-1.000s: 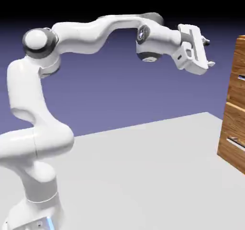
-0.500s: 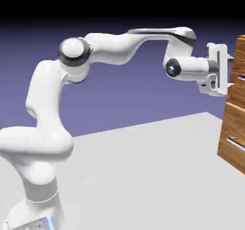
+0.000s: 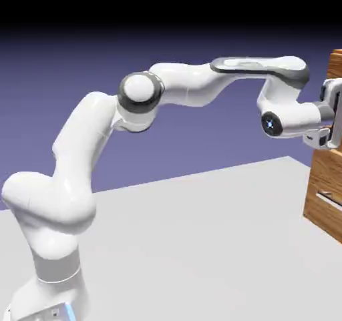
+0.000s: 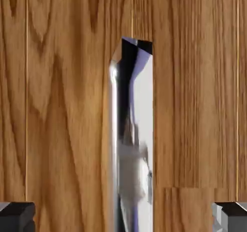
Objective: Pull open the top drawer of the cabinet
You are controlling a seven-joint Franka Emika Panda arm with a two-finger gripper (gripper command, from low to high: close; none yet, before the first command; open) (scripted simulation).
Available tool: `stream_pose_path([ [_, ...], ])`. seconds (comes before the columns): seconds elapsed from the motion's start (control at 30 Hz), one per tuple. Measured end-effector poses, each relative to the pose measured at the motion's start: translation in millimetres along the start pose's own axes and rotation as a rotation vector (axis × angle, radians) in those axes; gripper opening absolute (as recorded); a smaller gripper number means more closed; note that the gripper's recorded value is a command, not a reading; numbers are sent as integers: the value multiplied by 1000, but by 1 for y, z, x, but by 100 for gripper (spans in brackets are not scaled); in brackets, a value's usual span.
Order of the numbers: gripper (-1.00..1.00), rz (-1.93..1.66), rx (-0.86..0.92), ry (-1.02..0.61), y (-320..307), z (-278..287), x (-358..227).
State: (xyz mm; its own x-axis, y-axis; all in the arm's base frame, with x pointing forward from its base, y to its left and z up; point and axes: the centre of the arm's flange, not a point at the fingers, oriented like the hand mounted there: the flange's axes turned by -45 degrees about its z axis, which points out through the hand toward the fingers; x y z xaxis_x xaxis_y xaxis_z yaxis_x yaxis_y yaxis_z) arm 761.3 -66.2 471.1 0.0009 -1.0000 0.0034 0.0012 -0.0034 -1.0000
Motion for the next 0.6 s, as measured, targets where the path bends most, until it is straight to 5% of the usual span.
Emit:
stream_pose_path([
  [0.03, 0, 1, -1, 0, 1, 5, 0],
  [0.07, -100, 3, -1, 0, 3, 10, 0],
  [0.6, -100, 4, 0, 0, 2, -75, 0],
])
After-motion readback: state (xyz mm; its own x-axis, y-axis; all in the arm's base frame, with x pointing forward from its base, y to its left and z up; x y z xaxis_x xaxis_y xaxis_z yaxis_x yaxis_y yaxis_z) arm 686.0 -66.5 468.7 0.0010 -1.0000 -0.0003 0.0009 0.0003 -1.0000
